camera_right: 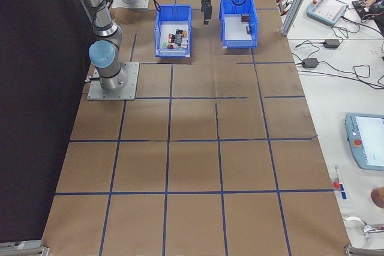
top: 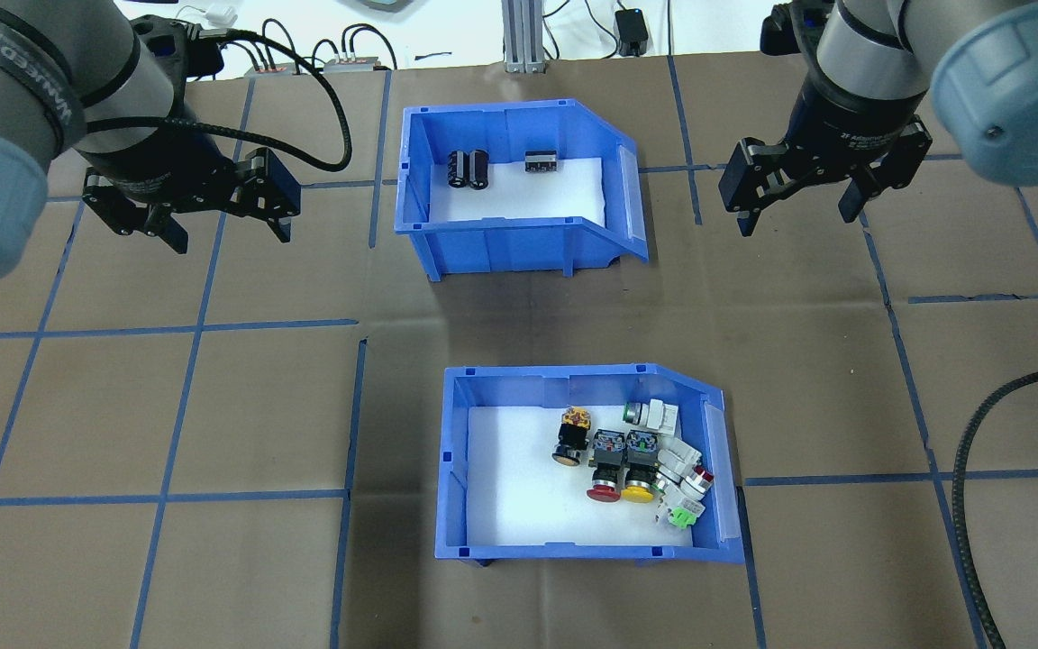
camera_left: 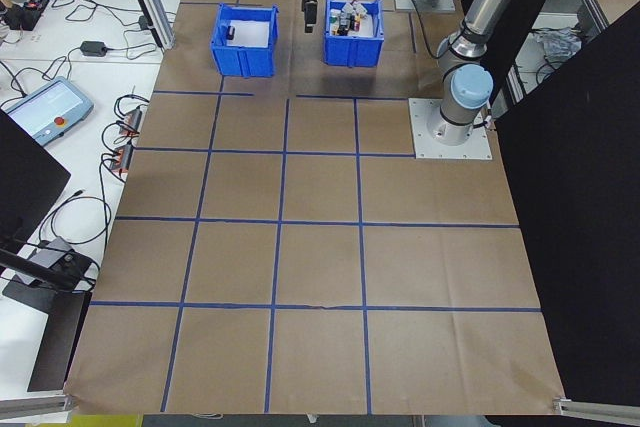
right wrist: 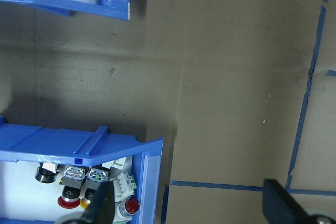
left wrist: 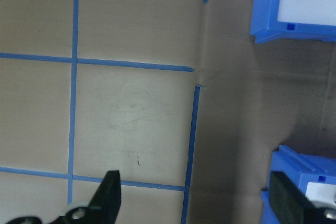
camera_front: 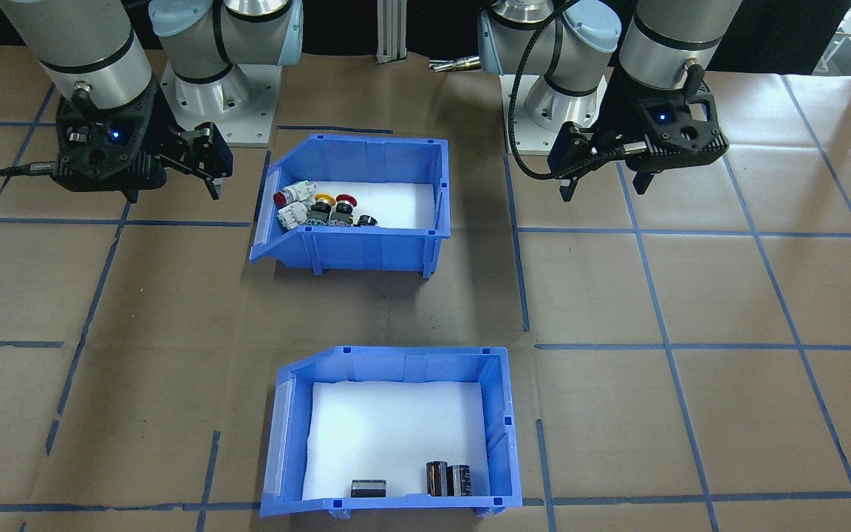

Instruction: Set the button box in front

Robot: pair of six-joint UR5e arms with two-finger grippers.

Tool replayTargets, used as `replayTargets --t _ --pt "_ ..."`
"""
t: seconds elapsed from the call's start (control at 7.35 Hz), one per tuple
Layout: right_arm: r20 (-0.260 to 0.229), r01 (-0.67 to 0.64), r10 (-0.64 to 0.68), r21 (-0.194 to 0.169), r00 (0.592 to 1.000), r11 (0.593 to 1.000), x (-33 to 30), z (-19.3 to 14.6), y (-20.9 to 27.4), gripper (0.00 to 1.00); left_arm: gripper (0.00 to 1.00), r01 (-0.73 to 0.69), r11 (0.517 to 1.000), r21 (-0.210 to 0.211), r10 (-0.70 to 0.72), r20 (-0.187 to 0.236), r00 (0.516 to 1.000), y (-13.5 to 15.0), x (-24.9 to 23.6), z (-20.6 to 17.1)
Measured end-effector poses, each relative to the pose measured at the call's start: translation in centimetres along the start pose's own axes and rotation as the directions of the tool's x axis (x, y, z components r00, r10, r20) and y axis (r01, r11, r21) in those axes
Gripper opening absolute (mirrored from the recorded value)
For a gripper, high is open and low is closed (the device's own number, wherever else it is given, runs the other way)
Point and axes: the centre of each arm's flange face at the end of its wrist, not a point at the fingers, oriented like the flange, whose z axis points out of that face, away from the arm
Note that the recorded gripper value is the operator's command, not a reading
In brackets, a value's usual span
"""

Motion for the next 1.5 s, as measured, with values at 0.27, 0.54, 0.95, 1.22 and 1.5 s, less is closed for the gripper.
replayTargets --t 0.27,0.54,0.95,1.22,1.5 --pt "0.002 0.005 -0.005 -0.010 1.000 1.000 0.1 0.6 -1.6 1.00 0.99 0.190 0.982 -0.001 -0.190 -0.005 0.982 1.4 0.4 -0.2" --pt "0.012 0.116 -0.116 0.001 0.993 0.993 0.2 0.4 -5.9 1.00 0.99 0.375 0.927 -0.022 -0.375 -0.001 0.927 3.9 1.3 0.3" --pt "0.032 0.495 -0.497 0.060 0.867 0.867 -2.0 -0.4 -11.5 1.00 0.99 0.689 0.723 -0.038 -0.689 0.028 0.724 9.8 4.2 1.8" --pt "0.013 0.670 -0.672 0.066 0.740 0.739 -6.8 -0.1 -12.9 1.00 0.98 0.829 0.558 -0.045 -0.825 0.075 0.560 14.6 7.4 4.2" --pt "0.011 0.808 -0.809 0.046 0.588 0.588 -13.1 1.4 -12.4 1.00 0.96 0.903 0.429 -0.029 -0.894 0.130 0.429 19.2 10.5 6.5"
